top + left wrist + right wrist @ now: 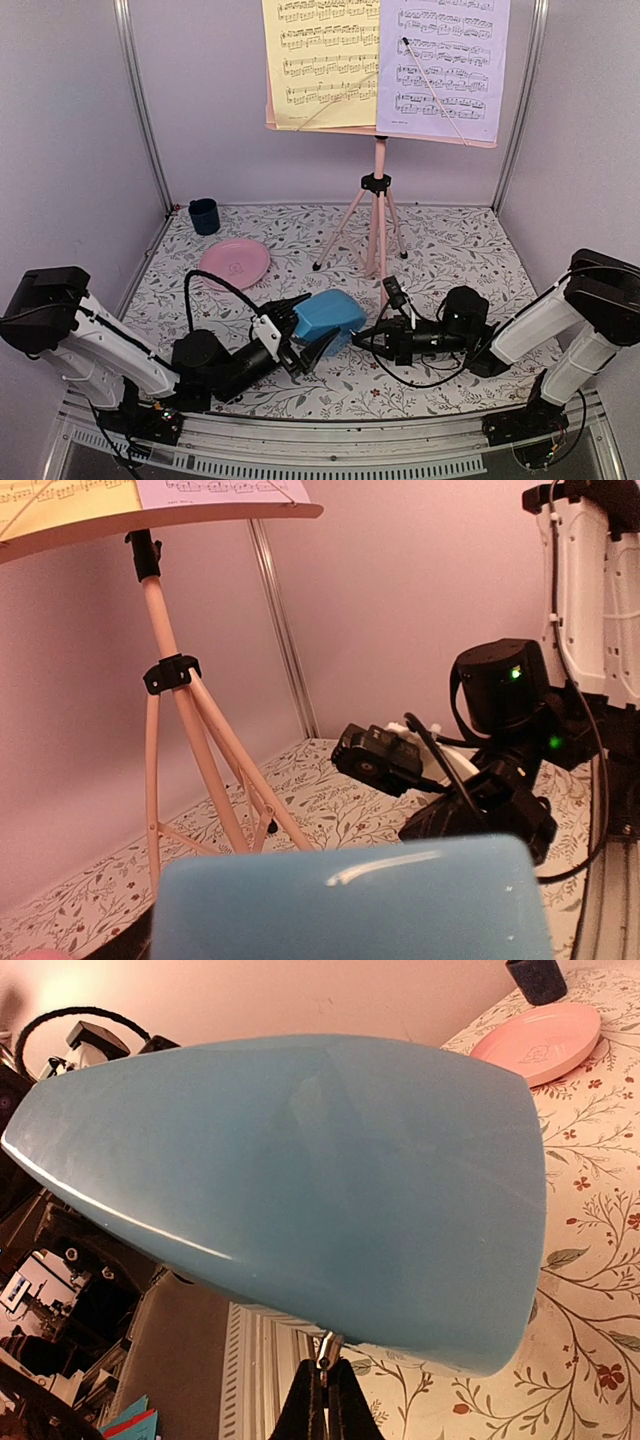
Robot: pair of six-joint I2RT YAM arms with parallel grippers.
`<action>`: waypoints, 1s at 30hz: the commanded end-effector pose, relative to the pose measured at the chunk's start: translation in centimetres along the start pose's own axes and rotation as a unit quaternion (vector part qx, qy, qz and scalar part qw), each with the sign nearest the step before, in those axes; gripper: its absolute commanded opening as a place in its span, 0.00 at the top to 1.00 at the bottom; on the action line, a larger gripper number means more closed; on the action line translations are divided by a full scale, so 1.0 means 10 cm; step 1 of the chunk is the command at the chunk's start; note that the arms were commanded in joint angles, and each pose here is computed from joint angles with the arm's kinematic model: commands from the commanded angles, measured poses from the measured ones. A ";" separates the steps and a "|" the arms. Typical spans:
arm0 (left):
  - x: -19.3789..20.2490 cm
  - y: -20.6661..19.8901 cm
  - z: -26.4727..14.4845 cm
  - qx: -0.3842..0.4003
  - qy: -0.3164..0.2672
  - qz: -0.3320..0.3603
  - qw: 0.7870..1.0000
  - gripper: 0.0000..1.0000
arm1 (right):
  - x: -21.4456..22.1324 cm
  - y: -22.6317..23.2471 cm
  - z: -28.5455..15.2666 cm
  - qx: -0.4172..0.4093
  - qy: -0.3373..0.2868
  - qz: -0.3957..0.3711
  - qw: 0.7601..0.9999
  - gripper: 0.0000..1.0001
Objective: Set up the instrument practice props
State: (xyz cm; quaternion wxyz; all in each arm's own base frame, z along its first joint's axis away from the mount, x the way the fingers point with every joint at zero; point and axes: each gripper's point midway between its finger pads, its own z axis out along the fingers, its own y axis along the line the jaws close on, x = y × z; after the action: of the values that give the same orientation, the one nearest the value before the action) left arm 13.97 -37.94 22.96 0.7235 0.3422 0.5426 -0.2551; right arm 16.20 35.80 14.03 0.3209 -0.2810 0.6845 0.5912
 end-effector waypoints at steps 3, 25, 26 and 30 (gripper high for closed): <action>-0.31 -0.08 -0.12 0.020 -0.058 -0.015 0.998 0.90 | -0.25 -0.07 -0.08 -0.002 -0.053 0.013 0.998 1.00; 0.47 0.19 0.68 -0.033 0.166 -0.134 0.976 0.90 | 0.19 -0.20 -0.38 0.077 0.030 0.013 0.997 0.20; 0.51 0.17 0.72 -0.028 0.175 -0.137 0.975 0.89 | 0.14 -0.19 -0.41 0.085 0.026 0.006 0.996 0.18; 0.70 0.11 0.81 -0.018 0.211 -0.156 0.965 0.89 | 0.01 -0.18 -0.45 0.110 0.021 -0.015 0.994 0.15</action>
State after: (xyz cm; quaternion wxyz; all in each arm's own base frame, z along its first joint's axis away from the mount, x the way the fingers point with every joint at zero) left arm 20.93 -41.91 16.85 0.5701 0.3105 0.7234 -0.2353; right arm 15.98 31.74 13.60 0.3298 -0.2667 0.7229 0.5455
